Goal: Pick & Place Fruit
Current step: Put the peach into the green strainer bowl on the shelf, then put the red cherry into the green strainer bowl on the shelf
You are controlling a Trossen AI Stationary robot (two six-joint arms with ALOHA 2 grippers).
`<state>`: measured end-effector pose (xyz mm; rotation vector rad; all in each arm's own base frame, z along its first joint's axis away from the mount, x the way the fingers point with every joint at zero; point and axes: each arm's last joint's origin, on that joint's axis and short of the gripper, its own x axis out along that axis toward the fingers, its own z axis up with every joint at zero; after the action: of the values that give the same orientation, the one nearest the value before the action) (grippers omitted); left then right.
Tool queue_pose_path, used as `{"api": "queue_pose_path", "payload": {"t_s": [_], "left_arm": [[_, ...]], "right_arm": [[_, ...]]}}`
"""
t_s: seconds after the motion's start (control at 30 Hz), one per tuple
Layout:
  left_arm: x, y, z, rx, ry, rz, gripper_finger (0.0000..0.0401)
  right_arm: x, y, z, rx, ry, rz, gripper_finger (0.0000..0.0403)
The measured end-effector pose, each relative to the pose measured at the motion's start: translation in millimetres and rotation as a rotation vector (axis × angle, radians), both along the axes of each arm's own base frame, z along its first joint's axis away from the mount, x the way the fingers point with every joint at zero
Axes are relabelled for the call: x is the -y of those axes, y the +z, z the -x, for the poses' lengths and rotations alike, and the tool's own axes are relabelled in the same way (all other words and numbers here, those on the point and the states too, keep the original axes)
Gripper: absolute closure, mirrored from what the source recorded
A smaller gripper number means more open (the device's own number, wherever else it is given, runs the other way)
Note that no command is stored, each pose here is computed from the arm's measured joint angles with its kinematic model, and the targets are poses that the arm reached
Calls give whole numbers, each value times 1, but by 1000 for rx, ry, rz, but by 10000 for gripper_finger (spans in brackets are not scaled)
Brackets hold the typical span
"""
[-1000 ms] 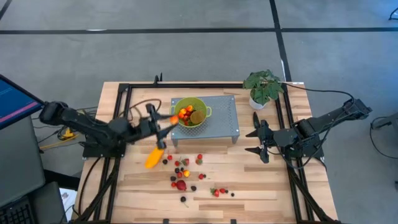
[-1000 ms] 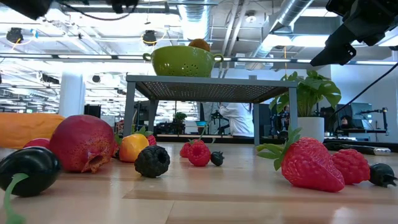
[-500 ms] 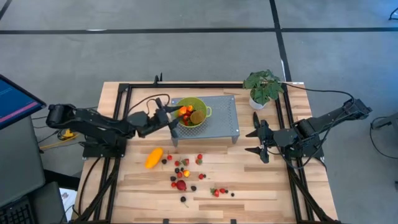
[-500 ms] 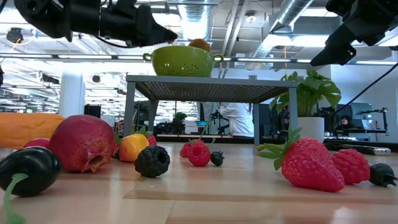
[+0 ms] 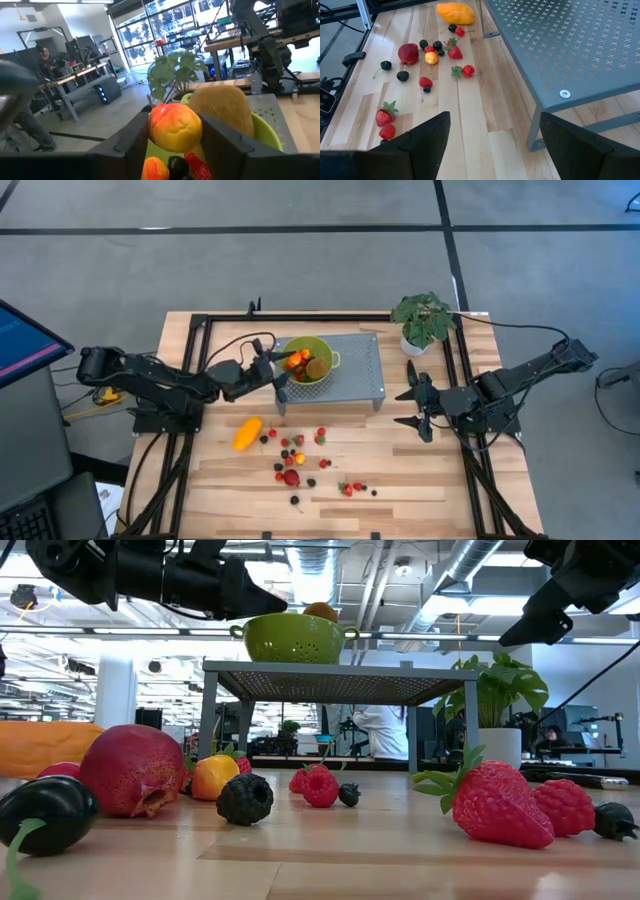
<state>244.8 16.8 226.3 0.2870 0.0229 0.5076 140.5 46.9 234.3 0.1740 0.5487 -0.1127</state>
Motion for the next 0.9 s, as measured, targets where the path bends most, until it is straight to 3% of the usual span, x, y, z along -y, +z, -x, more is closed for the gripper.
{"api": "queue_pose_path", "payload": {"t_s": [0.37,0.67,0.9], "left_arm": [[16,7,3,34,-65,9,156],[72,20,19,86,-309,20,166],[106,1,29,-103,-451,38,177]], "right_arm": [[0,0,0,0,0,0,101],[0,0,0,0,0,0,101],[0,0,0,-1,0,0,101]]}}
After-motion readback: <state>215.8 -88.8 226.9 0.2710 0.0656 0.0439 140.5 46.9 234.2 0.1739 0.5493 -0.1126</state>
